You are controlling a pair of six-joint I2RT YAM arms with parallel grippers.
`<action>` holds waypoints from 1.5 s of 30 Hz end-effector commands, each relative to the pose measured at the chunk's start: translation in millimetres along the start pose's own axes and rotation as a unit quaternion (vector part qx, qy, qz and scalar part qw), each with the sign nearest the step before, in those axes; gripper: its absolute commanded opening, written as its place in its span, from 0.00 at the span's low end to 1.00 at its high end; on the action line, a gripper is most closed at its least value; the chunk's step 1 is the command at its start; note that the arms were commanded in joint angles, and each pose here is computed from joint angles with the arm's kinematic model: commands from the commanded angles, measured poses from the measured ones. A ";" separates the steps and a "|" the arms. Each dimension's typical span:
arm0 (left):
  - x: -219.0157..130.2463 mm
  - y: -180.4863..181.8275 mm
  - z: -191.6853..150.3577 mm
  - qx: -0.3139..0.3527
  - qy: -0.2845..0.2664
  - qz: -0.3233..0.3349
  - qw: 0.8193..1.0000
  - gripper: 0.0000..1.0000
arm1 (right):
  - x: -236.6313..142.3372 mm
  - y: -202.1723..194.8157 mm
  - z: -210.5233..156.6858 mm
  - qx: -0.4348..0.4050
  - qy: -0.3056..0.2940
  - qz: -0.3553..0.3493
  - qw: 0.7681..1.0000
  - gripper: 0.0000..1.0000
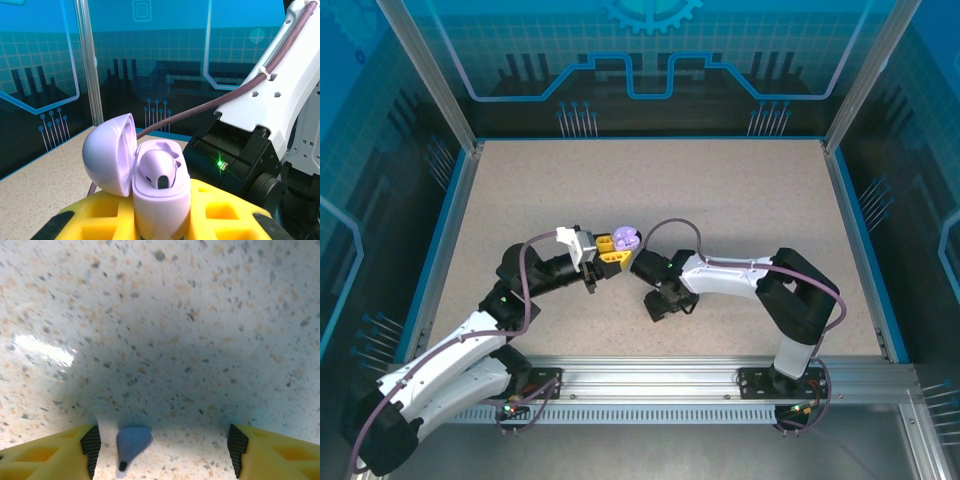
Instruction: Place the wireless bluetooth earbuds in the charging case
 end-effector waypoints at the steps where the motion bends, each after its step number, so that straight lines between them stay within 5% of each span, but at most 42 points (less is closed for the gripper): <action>1: 0.3 -1.4 0.8 0.007 -0.002 0.001 1.000 0.06 | -2.1 -5.2 -14.9 -0.006 0.026 -0.010 1.000 0.68; 10: -0.4 -1.5 1.3 0.006 -0.002 0.002 1.000 0.06 | -27.7 0.6 -2.2 0.017 -0.006 0.063 0.998 0.61; 32: -2.2 -2.7 0.7 0.009 0.000 0.002 1.000 0.06 | 0.0 8.3 11.4 0.035 0.037 0.065 0.997 0.34; 45: -2.3 -2.3 0.8 0.010 -0.001 0.004 1.000 0.06 | 14.2 12.7 1.8 0.027 0.075 0.053 0.995 0.27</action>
Point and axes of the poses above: each hand's point on the last joint's axis, 136 mm out from that joint toward the fingers, its own x axis out along the fingers, its own y axis along the line the jaws close on, z = x × y, the point moved 8 cm from there along -x, back along the fingers, and after that the axes turned 9 degrees about x, right-handed, at the moved point
